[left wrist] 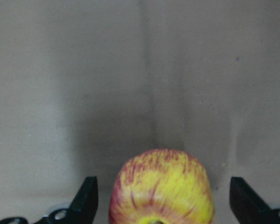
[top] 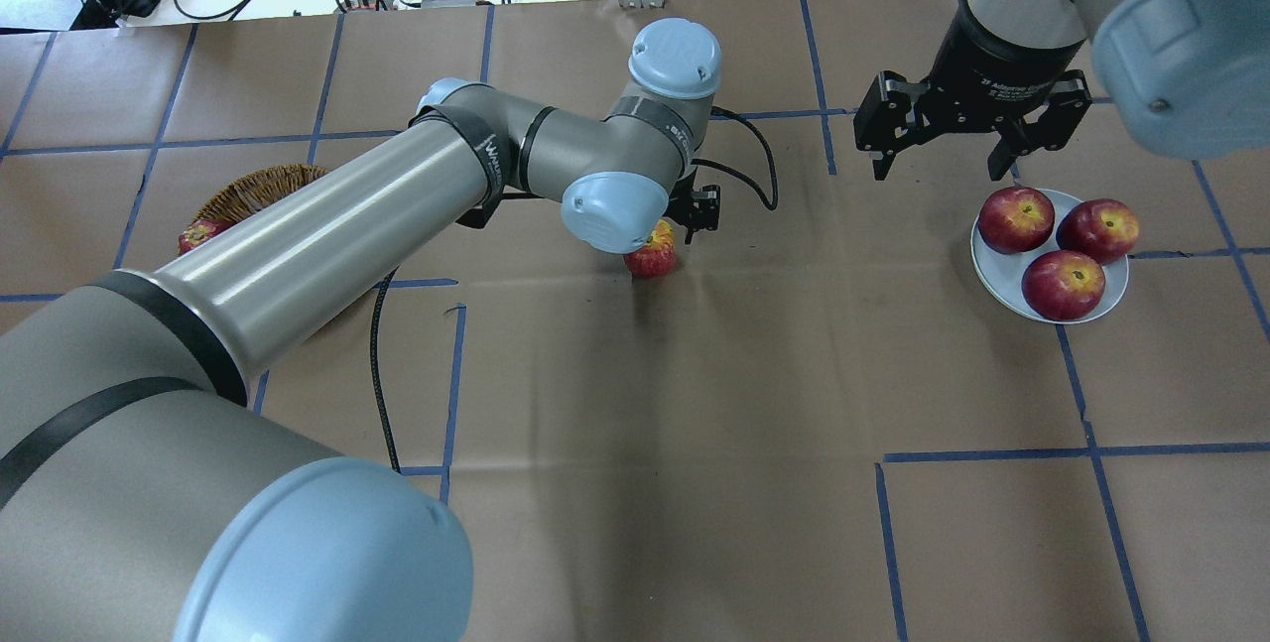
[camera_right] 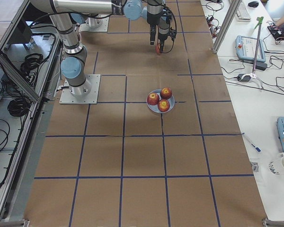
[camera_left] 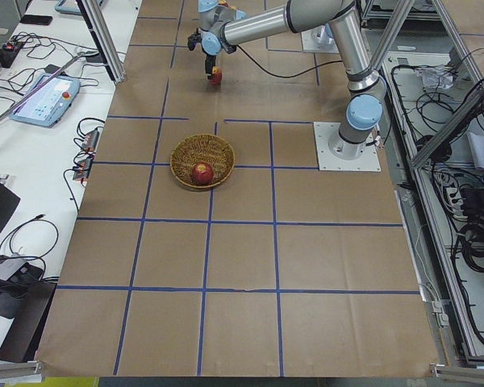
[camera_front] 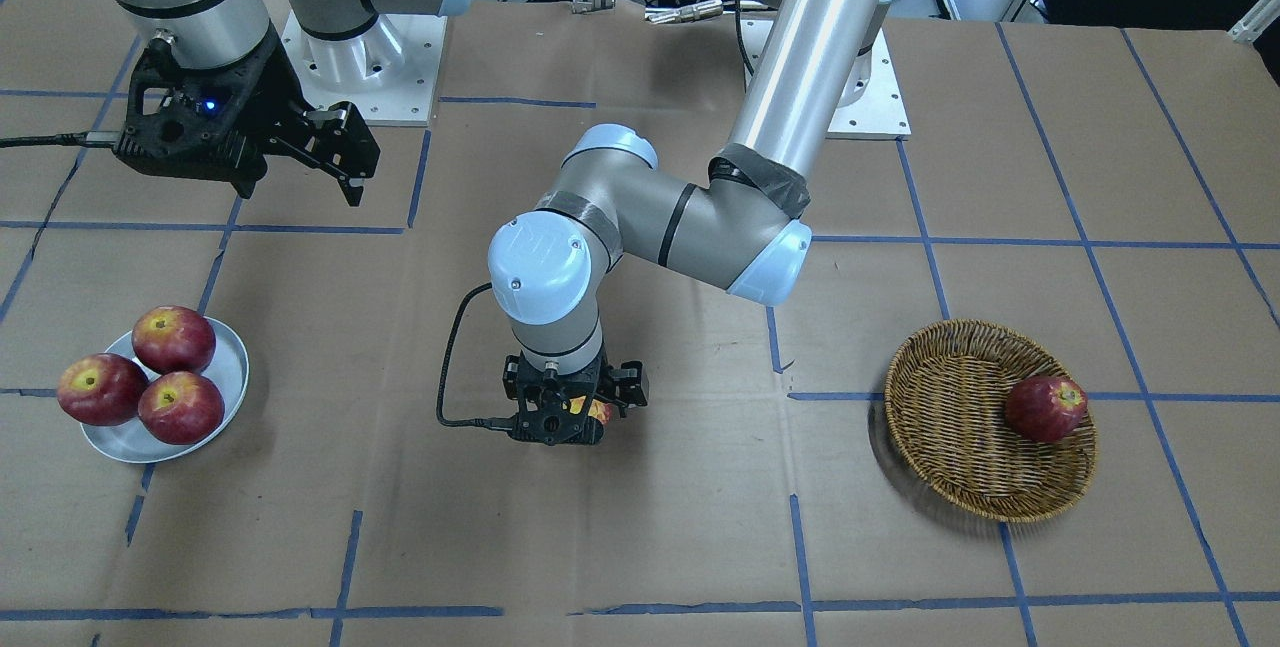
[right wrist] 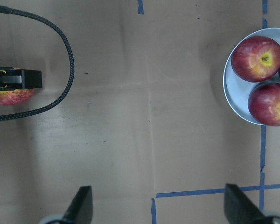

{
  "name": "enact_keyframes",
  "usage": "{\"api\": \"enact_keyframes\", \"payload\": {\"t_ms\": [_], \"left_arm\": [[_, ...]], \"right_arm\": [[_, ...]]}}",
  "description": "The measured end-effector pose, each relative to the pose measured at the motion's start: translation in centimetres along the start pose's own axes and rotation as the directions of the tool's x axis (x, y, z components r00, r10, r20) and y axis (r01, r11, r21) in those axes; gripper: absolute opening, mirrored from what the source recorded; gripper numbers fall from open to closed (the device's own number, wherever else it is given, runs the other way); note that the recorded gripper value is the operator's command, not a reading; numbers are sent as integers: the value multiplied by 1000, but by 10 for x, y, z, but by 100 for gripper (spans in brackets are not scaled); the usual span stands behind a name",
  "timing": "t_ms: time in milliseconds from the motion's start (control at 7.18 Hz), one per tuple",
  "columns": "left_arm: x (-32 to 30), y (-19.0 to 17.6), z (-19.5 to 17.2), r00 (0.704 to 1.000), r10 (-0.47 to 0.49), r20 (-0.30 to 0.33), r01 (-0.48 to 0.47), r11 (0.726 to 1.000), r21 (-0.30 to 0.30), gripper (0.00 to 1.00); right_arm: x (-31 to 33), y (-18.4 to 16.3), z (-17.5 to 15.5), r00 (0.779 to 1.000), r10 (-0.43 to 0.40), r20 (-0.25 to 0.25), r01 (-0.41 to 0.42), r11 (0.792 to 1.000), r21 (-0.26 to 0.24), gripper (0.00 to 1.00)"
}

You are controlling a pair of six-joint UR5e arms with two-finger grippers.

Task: Transfer apple from basket to plate
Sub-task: 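Open the left gripper to set the apple down and raise it, then grasp the apple with the right gripper while the left gripper returns to the basket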

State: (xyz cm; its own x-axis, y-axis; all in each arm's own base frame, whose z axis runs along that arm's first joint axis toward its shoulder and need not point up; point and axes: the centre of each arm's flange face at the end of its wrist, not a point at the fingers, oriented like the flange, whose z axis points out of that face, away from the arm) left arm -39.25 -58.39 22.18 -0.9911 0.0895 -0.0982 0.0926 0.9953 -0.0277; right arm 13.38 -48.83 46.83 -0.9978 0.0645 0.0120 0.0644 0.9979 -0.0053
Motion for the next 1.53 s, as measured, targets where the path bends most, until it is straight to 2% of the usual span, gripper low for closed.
{"api": "enact_keyframes", "payload": {"t_ms": [139, 418, 697, 836, 975, 1254, 1533], "left_arm": [[-11, 2, -42, 1000, -9, -12, 9, 999, 30, 98], [-68, 24, -153, 1000, 5, -15, -5, 1000, 28, 99], [-127, 78, -250, 998, 26, -65, -27, 1000, -7, 99], [-142, 106, -278, 995, 38, -90, -40, 999, -13, 99], [-155, 120, -291, 992, 73, -98, -74, 997, -4, 99], [-195, 123, -300, 989, 104, -103, -105, 995, 5, 99], [-226, 137, -286, 988, 110, -109, -114, 993, -27, 99]], "right_arm": [[0, 0, 0, 1000, 0, 0, 0, 1000, 0, 100], [0, 0, 0, 1000, 0, 0, 0, 1000, 0, 100], [0, -1, 1, 1000, 3, -1, -3, 1000, -1, 100], [-1, -3, 2, 1000, 7, -1, -7, 1000, 1, 100], [-4, -5, 3, 1000, 11, -1, -11, 1000, 2, 100], [-38, -12, 13, 1000, 14, 0, -14, 1000, 2, 100], [-104, -23, 36, 999, 34, 6, -34, 999, 23, 100]]}}
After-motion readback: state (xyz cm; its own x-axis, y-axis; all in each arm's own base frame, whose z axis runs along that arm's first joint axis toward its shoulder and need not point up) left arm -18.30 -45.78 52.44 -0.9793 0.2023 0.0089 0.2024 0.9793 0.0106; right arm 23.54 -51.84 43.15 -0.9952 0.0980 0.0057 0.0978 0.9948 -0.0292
